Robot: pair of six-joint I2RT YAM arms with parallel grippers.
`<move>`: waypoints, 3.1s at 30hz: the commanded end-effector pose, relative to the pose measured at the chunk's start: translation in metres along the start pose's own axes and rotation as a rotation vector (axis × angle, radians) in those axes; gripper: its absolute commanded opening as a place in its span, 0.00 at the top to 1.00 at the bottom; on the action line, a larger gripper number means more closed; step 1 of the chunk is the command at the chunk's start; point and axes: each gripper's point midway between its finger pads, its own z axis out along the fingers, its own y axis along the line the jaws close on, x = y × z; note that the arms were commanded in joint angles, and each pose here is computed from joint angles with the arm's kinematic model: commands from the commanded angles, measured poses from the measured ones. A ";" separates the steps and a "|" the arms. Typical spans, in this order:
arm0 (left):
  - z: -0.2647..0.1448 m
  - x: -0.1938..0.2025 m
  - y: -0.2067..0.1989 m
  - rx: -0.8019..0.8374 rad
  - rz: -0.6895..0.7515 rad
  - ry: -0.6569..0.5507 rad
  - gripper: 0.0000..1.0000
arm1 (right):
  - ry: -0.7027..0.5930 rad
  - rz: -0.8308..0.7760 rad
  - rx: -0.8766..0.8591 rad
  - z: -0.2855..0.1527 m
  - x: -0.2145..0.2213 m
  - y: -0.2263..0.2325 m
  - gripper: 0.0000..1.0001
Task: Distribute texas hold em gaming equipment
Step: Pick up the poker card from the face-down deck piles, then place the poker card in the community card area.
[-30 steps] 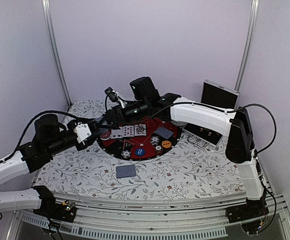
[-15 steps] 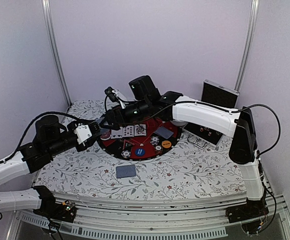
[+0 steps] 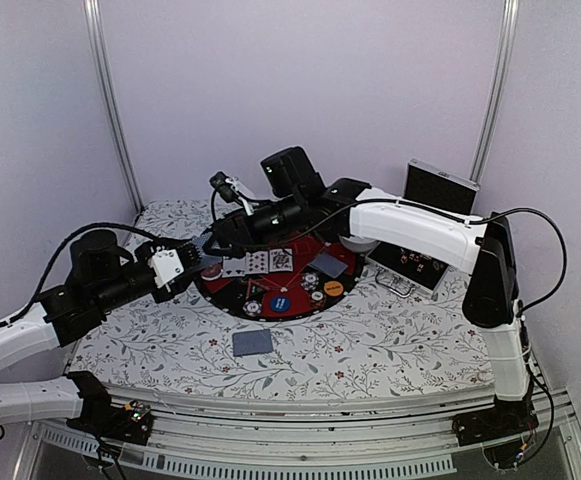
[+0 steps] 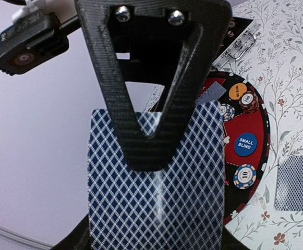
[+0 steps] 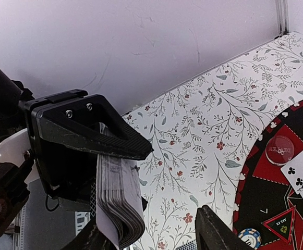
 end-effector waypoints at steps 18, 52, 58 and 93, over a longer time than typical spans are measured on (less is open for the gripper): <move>-0.002 -0.009 0.011 -0.040 -0.001 -0.037 0.46 | -0.022 -0.025 0.005 -0.033 -0.022 0.023 0.96; 0.000 -0.006 0.010 -0.037 -0.001 -0.024 0.46 | -0.254 0.075 0.311 -0.183 -0.078 -0.075 0.99; 0.001 -0.007 0.009 -0.032 -0.003 -0.027 0.46 | -0.281 0.219 0.496 -0.194 -0.060 -0.150 0.99; -0.013 -0.024 0.020 -0.065 -0.012 -0.091 0.46 | -0.974 1.394 0.794 -0.093 0.106 -0.307 0.99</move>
